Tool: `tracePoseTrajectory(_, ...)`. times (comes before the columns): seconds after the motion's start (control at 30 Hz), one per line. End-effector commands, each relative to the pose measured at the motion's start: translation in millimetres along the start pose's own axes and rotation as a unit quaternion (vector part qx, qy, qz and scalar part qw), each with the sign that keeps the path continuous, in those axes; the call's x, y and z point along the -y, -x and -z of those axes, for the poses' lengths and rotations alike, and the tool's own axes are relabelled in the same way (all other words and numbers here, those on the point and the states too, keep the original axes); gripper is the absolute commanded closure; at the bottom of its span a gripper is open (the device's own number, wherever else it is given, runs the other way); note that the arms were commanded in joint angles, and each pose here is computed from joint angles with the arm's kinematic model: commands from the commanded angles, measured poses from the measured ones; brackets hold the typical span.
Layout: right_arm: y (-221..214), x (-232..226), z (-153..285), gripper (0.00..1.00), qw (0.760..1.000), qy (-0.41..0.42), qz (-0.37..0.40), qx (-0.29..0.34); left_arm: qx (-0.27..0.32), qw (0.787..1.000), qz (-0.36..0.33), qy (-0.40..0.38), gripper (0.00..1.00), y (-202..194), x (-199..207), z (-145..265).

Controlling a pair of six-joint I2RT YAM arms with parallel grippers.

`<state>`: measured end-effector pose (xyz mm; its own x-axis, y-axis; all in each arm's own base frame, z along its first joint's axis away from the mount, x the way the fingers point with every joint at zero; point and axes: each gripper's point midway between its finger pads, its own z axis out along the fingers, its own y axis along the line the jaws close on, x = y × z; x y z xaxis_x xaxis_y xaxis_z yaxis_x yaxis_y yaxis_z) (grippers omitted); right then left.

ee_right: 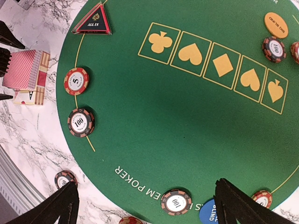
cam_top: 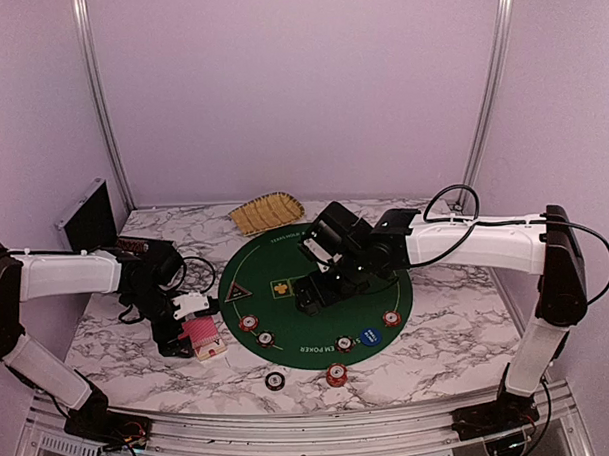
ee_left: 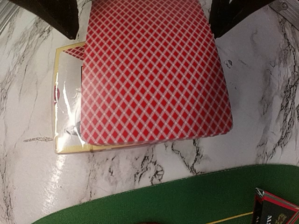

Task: Distribute texas hold em gaming equipment

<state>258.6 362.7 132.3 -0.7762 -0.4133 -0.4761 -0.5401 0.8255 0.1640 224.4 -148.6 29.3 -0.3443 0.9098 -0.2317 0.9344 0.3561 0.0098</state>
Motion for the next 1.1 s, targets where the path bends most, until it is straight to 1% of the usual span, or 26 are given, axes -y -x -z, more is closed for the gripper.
tracePoseTrajectory(0.0,16,-3,18,0.01,0.999,0.014,-0.011,0.031,-0.009,1.0,-0.009,-0.003,0.01,-5,3,-7)
tracePoseTrajectory(0.87,14,-5,15,0.01,0.999,0.021,-0.011,0.03,-0.01,1.0,-0.02,0.01,0.01,-7,-2,-15)
tracePoseTrajectory(0.97,13,-5,14,0.01,0.999,0.022,-0.012,0.03,-0.012,1.0,-0.02,0.01,0.05,-8,-2,-16)
tracePoseTrajectory(1.07,13,-5,14,0.02,0.999,0.022,-0.014,0.029,-0.017,1.0,-0.018,0.011,0.13,-10,-2,-18)
